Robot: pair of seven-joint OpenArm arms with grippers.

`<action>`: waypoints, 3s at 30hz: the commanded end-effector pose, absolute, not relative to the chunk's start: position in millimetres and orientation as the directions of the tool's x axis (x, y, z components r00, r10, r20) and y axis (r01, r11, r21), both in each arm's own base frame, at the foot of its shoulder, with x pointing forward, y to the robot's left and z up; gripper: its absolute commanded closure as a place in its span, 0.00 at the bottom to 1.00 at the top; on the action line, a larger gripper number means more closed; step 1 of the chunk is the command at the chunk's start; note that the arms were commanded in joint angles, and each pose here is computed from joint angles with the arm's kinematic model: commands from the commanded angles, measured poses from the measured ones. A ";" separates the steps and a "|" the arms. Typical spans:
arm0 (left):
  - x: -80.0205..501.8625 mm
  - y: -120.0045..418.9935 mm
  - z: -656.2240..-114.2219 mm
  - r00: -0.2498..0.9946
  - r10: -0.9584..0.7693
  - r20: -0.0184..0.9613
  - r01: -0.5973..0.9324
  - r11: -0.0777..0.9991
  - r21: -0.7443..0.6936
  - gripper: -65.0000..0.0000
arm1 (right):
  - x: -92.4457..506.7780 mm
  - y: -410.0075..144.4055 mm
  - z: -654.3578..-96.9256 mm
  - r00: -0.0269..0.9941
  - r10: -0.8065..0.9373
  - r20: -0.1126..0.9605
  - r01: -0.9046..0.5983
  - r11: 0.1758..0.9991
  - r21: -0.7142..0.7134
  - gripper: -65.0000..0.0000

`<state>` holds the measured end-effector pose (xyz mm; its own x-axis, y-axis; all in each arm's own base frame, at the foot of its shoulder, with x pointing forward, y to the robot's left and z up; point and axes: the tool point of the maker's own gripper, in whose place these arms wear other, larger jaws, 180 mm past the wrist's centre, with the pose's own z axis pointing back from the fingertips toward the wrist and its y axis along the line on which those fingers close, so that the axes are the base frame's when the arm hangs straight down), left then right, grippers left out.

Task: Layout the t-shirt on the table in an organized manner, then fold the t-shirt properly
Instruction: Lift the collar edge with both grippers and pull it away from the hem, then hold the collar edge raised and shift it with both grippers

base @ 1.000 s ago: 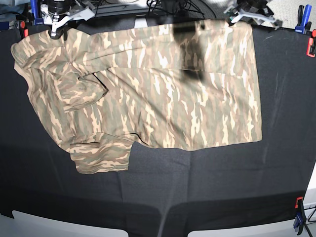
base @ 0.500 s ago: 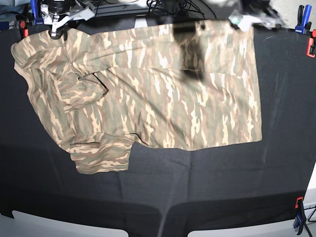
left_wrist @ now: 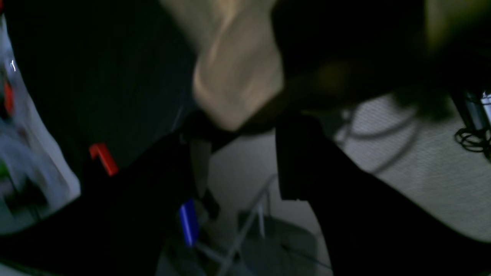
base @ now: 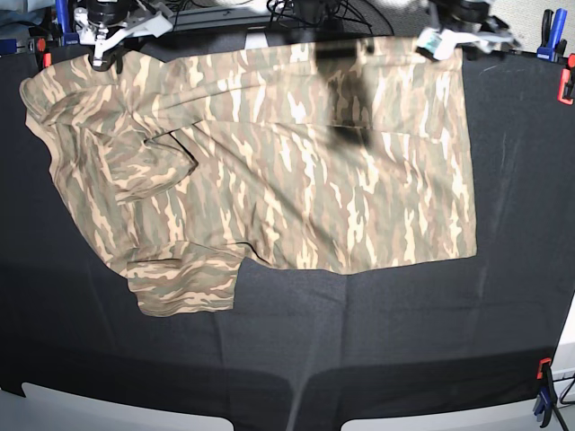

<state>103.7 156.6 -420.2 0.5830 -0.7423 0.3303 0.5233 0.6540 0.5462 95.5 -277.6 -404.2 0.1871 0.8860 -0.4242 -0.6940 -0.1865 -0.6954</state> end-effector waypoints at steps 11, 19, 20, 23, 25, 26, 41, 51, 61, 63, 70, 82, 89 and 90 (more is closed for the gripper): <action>133.5 168.0 -392.0 0.561 -0.774 0.294 0.413 0.569 0.711 0.62 | 85.9 -264.2 -404.1 0.128 0.907 -0.401 -0.702 -0.202 -0.683 1.00; 132.9 173.2 -390.3 0.570 -0.777 0.268 0.406 0.550 0.730 0.63 | 84.0 -268.0 -402.4 0.146 0.897 -0.418 -0.704 -0.203 -0.680 0.96; 133.6 173.3 -389.5 0.567 -0.779 0.267 0.404 0.546 0.734 0.65 | 84.0 -267.9 -402.5 0.145 0.897 -0.418 -0.704 -0.203 -0.680 0.91; 132.8 171.8 -390.1 0.564 -0.780 0.272 0.408 0.549 0.729 0.65 | 84.0 -267.7 -402.6 0.144 0.897 -0.417 -0.704 -0.203 -0.680 0.84; 132.4 170.4 -390.5 0.562 -0.779 0.278 0.410 0.553 0.725 0.65 | 84.0 -267.5 -402.7 0.143 0.898 -0.417 -0.705 -0.203 -0.680 0.84; 133.6 169.8 -389.6 0.557 -0.780 0.284 0.406 0.554 0.727 0.65 | 84.1 -267.4 -402.7 0.142 0.898 -0.416 -0.704 -0.203 -0.680 0.84; 140.4 138.5 -372.1 0.385 -0.839 0.385 0.389 0.526 0.756 0.65 | 84.1 -266.6 -403.2 0.139 0.900 -0.412 -0.705 -0.202 -0.680 0.84; 129.6 154.9 -379.5 0.476 -0.822 0.313 0.395 0.518 0.759 0.65 | 87.8 -266.8 -396.8 0.176 0.904 -0.389 -0.668 -0.180 -0.722 0.84; 111.1 210.0 -365.1 0.659 -0.747 0.088 0.319 0.384 0.867 0.65 | 94.8 -233.9 -360.0 0.181 0.955 -0.234 -0.517 -0.110 -0.849 0.84; 110.3 212.6 -363.1 0.666 -0.742 0.078 0.313 0.373 0.874 0.65 | 98.2 -227.5 -354.5 0.186 0.961 -0.203 -0.506 -0.083 -0.858 0.84; 135.3 200.2 -340.9 0.558 -0.821 0.120 0.234 0.294 0.926 0.65 | 107.1 -212.6 -340.4 0.185 0.974 -0.134 -0.470 -0.032 -0.882 0.84; 136.2 199.5 -340.7 0.571 -0.800 0.184 0.196 0.350 0.916 0.65 | 76.3 -223.3 -361.9 0.111 0.973 -0.201 -0.631 -0.087 -0.771 0.84; 105.3 132.4 -366.1 0.370 -0.870 0.325 0.399 0.465 0.790 0.65 | 68.8 -226.5 -366.9 0.097 0.973 -0.210 -0.667 -0.093 -0.739 0.84; 102.7 125.0 -370.5 0.361 -0.871 0.334 0.431 0.473 0.769 0.65 | 65.5 -227.9 -370.0 0.101 0.972 -0.214 -0.685 -0.088 -0.723 0.84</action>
<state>96.7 126.1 -380.5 0.3861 -0.8678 0.3128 0.4607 0.4752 0.7496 63.6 -227.9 -375.5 0.1181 0.9700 -0.2127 -0.6959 -0.0719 -0.7145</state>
